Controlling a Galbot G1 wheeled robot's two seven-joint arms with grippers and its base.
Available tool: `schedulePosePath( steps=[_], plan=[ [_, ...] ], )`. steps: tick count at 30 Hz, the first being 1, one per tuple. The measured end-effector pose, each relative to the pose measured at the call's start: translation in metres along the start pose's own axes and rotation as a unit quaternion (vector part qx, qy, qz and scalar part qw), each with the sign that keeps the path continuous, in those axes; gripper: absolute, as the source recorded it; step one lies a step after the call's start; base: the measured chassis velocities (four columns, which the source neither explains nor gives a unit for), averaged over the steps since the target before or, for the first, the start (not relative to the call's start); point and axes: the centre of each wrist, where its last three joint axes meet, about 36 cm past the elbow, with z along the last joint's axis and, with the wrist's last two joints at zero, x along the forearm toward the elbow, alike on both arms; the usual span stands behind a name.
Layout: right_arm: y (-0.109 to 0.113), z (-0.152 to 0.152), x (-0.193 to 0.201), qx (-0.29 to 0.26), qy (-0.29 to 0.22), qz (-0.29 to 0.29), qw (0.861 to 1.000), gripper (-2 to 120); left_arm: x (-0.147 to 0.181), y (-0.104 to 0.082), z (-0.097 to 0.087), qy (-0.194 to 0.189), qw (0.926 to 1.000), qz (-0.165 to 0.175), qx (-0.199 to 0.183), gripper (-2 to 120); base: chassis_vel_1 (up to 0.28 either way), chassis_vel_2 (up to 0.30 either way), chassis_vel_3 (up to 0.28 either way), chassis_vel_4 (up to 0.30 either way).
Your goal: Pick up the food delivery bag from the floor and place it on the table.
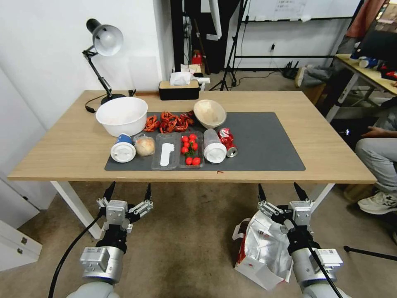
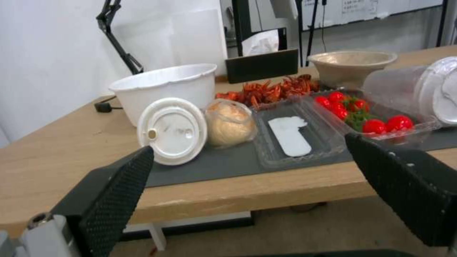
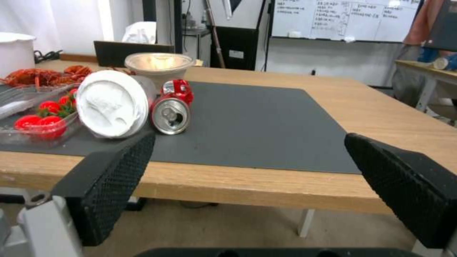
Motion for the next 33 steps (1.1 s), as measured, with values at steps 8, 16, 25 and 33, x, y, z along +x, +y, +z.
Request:
schedulePosePath(
  steps=[8,16,25,33],
  plan=[
    [0.0,0.0,0.0,0.0,0.0,0.0,1.0,100,0.0,0.0,0.0,0.0,1.0,0.0,0.0,100,0.0,0.0,0.0,0.0],
    [0.0,0.0,0.0,0.0,0.0,0.0,1.0,100,0.0,0.0,0.0,0.0,1.0,0.0,0.0,100,0.0,0.0,0.0,0.0],
    [0.013,-0.007,0.006,-0.009,0.035,-0.026,0.999,100,-0.002,-0.007,-0.007,0.018,0.9993,-0.012,0.031,100,0.0,0.0,0.0,0.0],
    [0.038,-0.026,0.017,-0.035,0.092,-0.085,0.992,100,-0.002,-0.027,-0.03,0.08,0.9897,-0.033,0.114,100,0.0,0.0,0.0,0.0]
  ],
)
